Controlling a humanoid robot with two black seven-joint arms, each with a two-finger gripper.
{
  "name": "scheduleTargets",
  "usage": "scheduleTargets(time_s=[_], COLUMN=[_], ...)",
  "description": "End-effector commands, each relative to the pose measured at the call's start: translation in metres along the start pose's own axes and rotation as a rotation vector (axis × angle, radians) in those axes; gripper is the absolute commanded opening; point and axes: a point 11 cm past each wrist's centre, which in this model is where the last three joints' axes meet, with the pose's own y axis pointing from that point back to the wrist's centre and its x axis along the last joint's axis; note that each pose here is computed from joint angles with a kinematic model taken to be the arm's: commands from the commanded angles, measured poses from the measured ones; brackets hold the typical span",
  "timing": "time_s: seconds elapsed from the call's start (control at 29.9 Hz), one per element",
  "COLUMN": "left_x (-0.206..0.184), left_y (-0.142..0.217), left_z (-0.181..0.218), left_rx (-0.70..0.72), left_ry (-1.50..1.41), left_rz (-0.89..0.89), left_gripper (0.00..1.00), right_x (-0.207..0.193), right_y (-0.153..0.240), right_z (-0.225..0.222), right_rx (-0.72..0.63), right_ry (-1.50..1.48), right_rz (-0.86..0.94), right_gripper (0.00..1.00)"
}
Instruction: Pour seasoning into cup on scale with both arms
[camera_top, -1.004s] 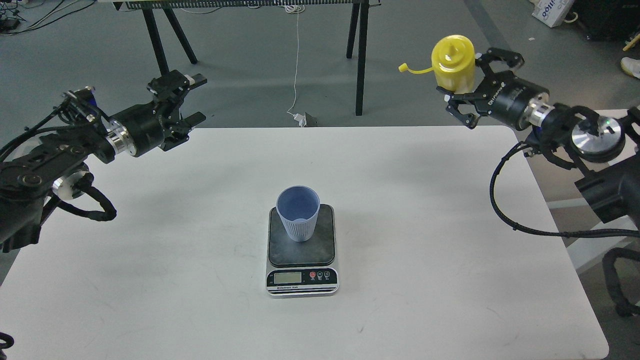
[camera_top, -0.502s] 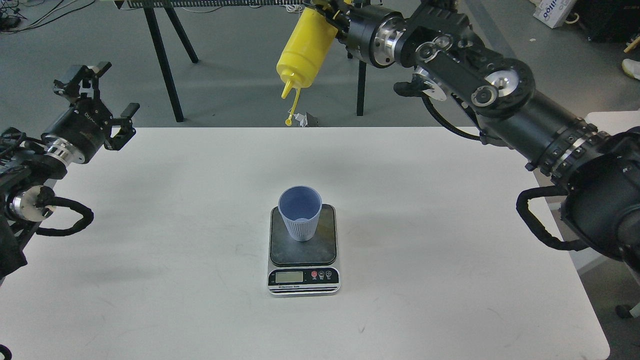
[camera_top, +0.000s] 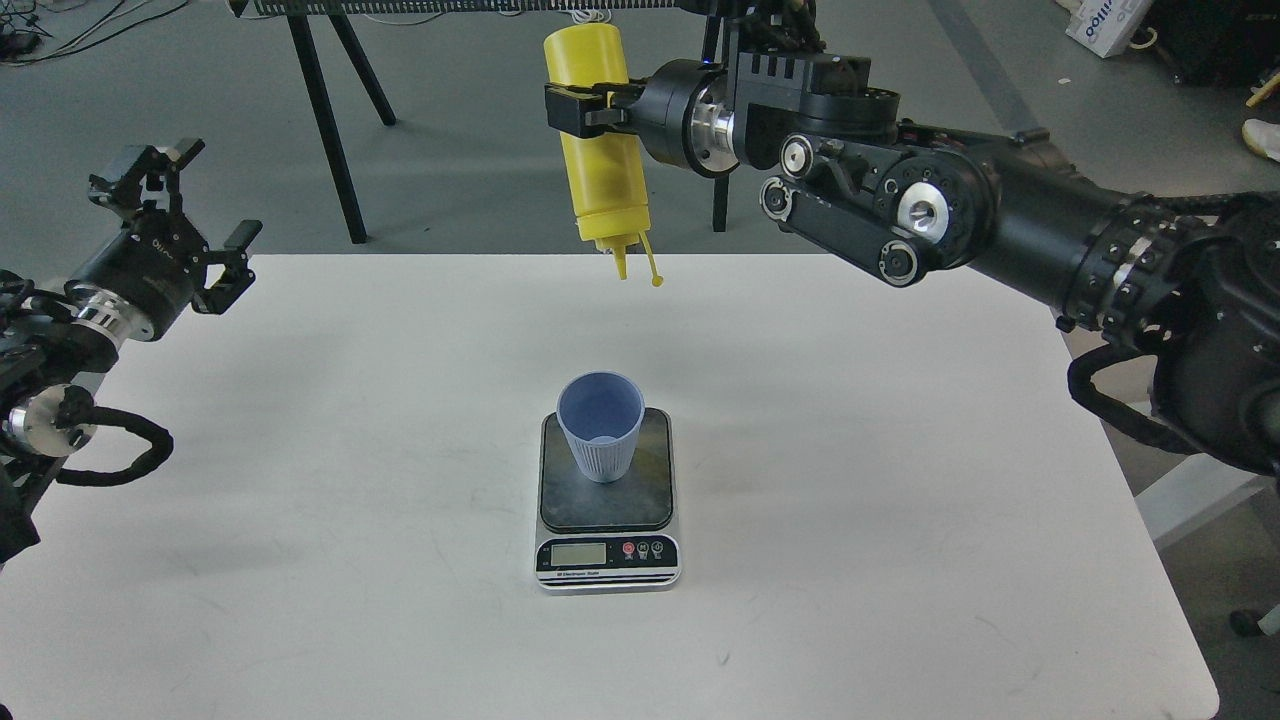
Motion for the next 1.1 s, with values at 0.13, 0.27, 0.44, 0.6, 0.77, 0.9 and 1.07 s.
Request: scheduleTargets(time_s=[0.13,0.27,0.44,0.6,0.77,0.9,1.07], left_x=[-0.003,-0.002,-0.003,-0.003,0.000,0.000,0.000], left_y=[-0.001,-0.001,-0.001,-0.001,0.000,0.001,0.001], left_z=[-0.003,-0.002,-0.003,-0.003,-0.005,-0.008,-0.008], left_rx=[0.004,0.003,0.006,0.007,0.011,0.016,0.017], left_ry=[0.003,0.002,0.002,-0.001,-0.004,-0.004,-0.003], left_rz=[-0.005,-0.004,-0.006,-0.008,0.003,0.005,0.005], left_gripper=[0.99,0.99,0.99,0.99,0.99,0.99,0.99], right_x=[-0.035,-0.052,-0.063,-0.066,-0.067,-0.069,-0.075], right_y=[-0.002,-0.002,-0.003,-0.002,-0.002,-0.002,-0.003], right_z=[0.015,0.020,0.024,0.025,0.026,0.026,0.021], right_rx=[-0.029,-0.030,-0.022,-0.021,-0.018,-0.020,-0.009], right_ry=[-0.034,-0.082,-0.176,-0.196,-0.226,-0.236,-0.243], right_rz=[-0.058,-0.075,-0.067,-0.065,-0.056,-0.056,-0.068], right_gripper=[0.04,0.04,0.04,0.04,0.04,0.04,0.04])
